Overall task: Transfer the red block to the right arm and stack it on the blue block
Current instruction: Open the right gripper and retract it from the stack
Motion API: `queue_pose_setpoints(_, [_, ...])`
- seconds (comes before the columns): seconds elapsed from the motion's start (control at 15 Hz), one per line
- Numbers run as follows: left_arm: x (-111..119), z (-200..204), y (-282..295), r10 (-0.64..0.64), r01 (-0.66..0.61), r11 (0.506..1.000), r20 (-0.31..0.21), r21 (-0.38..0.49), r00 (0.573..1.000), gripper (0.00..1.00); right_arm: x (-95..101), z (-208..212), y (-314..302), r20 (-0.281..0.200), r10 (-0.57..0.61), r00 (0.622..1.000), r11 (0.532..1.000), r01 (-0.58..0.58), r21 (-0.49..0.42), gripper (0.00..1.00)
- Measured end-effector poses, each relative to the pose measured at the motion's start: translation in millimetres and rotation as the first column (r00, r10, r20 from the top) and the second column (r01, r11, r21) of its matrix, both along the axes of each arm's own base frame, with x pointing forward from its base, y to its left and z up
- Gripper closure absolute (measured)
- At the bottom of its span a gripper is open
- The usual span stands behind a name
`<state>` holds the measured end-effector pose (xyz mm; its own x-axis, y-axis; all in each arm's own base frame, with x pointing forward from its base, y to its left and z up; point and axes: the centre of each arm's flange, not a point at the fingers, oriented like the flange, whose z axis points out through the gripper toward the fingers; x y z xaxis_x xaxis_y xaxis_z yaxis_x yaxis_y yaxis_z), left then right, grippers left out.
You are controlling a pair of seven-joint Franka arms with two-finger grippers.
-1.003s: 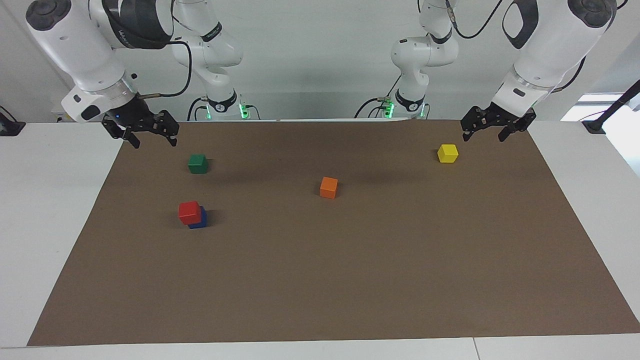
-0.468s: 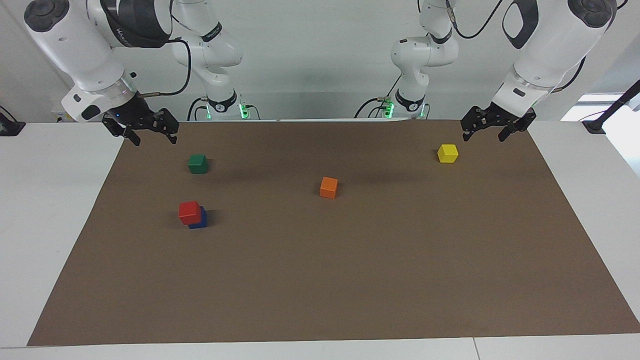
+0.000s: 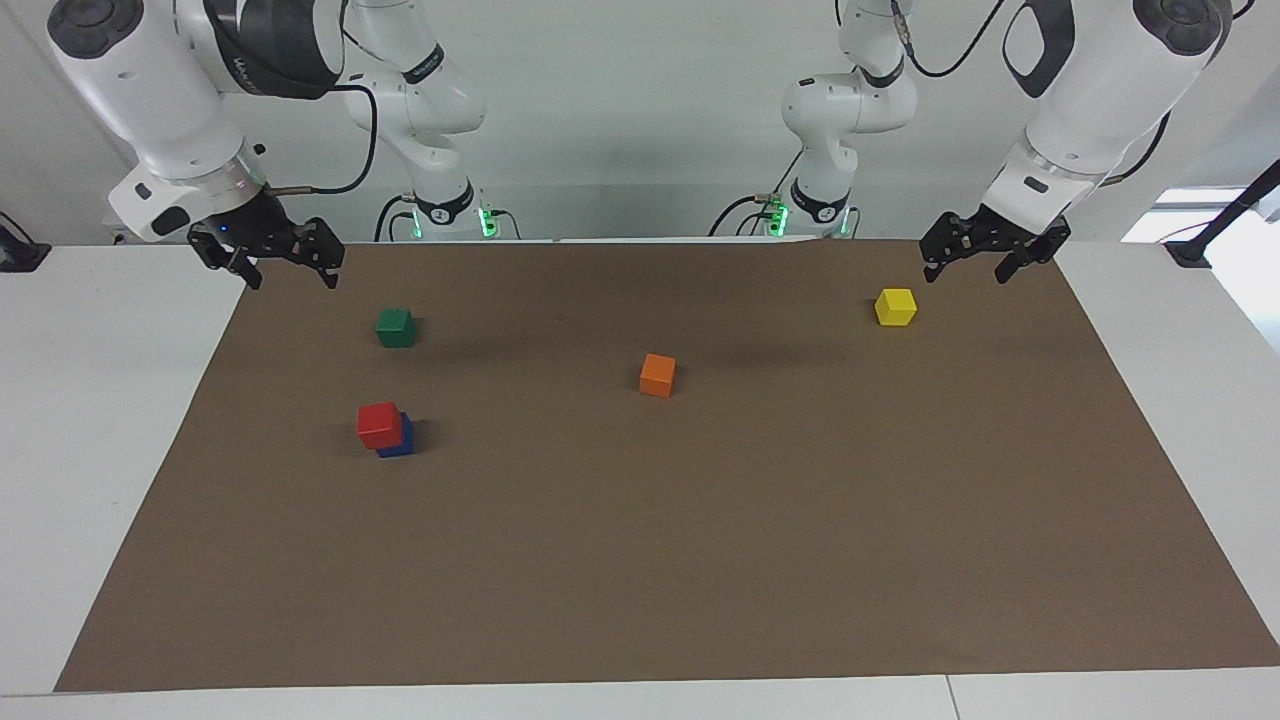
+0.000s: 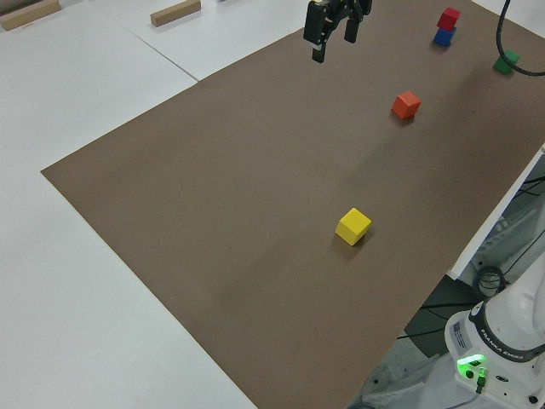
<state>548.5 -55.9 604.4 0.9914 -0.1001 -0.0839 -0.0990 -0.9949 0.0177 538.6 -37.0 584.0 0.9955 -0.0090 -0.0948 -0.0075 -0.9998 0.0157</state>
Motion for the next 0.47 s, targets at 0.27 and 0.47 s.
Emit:
queue_pose_setpoints(0.27, [-0.2, 0.1, -2.5, -0.004, 0.004, 1.000, 0.001, 0.000, 1.000, 0.00, 0.0, 0.3, 0.0, 0.001, 0.000, 1.000, 1.000, 0.000, 0.000, 0.00])
queue_pose_setpoints(0.47, [1.0, 0.7, -0.6, -0.001, 0.001, 1.000, 0.010, -0.001, 1.000, 0.00, 0.1, 0.3, 0.0, 0.001, 0.000, 1.000, 1.000, 0.000, 0.000, 0.00])
